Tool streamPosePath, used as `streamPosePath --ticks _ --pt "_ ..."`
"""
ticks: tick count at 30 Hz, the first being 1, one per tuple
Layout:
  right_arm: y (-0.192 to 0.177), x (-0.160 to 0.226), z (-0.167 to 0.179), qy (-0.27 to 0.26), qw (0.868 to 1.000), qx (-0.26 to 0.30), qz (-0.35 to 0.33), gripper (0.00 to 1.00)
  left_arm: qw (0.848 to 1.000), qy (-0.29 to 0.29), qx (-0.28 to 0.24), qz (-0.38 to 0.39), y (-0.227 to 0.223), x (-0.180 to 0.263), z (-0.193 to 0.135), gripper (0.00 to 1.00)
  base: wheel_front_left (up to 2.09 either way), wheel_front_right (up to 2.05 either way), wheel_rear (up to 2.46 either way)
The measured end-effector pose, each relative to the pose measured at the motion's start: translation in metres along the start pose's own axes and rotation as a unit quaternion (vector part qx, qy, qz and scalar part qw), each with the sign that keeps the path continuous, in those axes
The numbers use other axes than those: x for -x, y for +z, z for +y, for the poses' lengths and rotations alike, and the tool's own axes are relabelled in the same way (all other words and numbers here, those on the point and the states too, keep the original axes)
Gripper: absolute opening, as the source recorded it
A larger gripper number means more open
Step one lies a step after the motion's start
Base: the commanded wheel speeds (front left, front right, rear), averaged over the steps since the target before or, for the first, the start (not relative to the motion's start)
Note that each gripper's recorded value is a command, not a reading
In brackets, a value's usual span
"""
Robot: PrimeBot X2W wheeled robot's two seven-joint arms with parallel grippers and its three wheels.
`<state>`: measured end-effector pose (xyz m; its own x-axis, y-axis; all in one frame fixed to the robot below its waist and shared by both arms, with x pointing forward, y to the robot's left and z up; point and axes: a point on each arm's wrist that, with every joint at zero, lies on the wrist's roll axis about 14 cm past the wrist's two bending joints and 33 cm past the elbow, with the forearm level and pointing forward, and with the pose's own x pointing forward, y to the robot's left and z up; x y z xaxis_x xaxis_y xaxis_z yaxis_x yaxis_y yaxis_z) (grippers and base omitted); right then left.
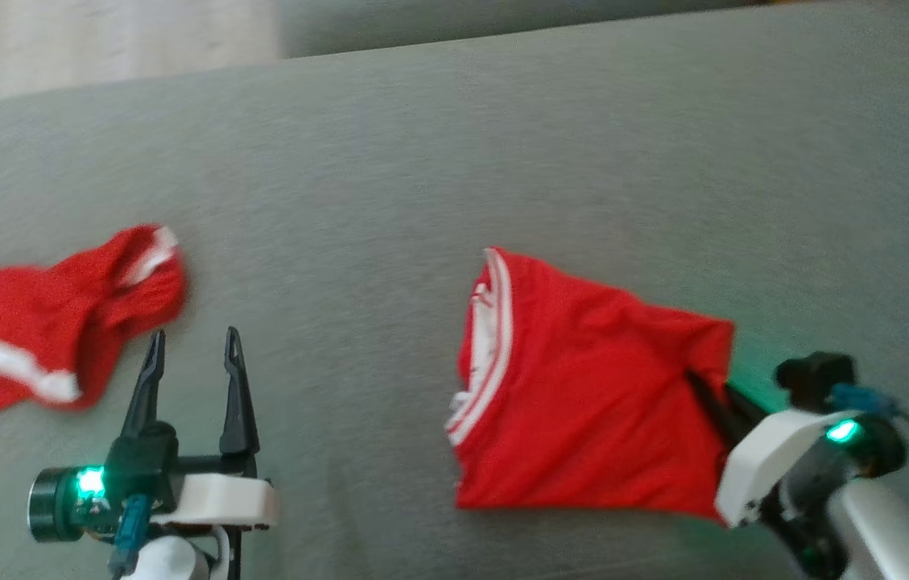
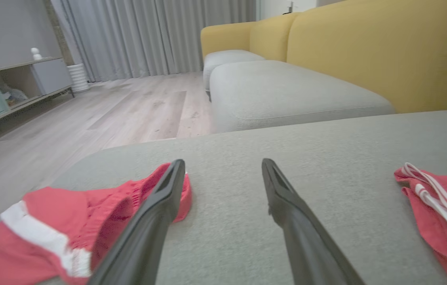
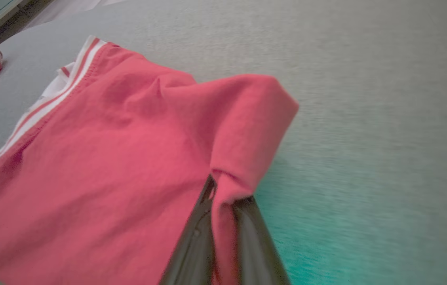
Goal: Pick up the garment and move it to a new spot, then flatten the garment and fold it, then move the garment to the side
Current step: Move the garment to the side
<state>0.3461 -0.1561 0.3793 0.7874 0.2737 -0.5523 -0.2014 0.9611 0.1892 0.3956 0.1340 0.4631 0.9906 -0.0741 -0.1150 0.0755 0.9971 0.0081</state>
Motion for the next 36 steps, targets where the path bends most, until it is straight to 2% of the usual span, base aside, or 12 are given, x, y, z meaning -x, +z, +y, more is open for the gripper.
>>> streamPosePath --ticks 7,12,20,25,26,27,28,36 --pt "0.019 0.043 -0.083 -0.109 0.994 0.008 -0.024 0.0 0.995 -0.097 0.008 -0.013 0.009 -0.031 -0.065 1.0 0.0 0.0 0.0" --pt "0.047 0.053 -0.143 -0.177 0.983 0.025 -0.035 0.0 0.988 -0.149 0.013 -0.024 0.012 -0.057 -0.104 1.0 0.0 0.0 0.0" --pt "0.099 0.07 -0.259 -0.302 0.951 0.056 -0.041 0.0 0.981 -0.19 0.02 -0.019 -0.007 -0.094 -0.132 1.0 0.0 0.0 0.0" --pt "0.111 0.067 -0.301 -0.346 0.935 0.064 -0.04 0.0 0.98 -0.196 0.02 -0.022 -0.015 -0.113 -0.136 1.0 0.0 0.0 0.0" --pt "0.115 0.06 -0.309 -0.354 0.932 0.065 -0.05 0.23 0.981 -0.191 0.019 -0.023 -0.019 -0.118 -0.133 1.0 0.0 0.0 0.0" --pt "0.117 0.057 -0.312 -0.358 0.93 0.066 -0.056 0.71 0.981 -0.19 0.019 -0.019 -0.022 -0.12 -0.131 1.0 0.0 0.0 0.0" --pt "0.117 0.054 -0.315 -0.361 0.928 0.068 -0.059 1.0 0.982 -0.188 0.018 -0.016 -0.025 -0.121 -0.129 1.0 0.0 0.0 0.0" --pt "0.113 0.075 -0.331 -0.402 0.909 0.069 -0.087 1.0 0.984 -0.177 0.008 -0.024 -0.02 -0.119 -0.121 1.0 0.0 0.0 0.0"
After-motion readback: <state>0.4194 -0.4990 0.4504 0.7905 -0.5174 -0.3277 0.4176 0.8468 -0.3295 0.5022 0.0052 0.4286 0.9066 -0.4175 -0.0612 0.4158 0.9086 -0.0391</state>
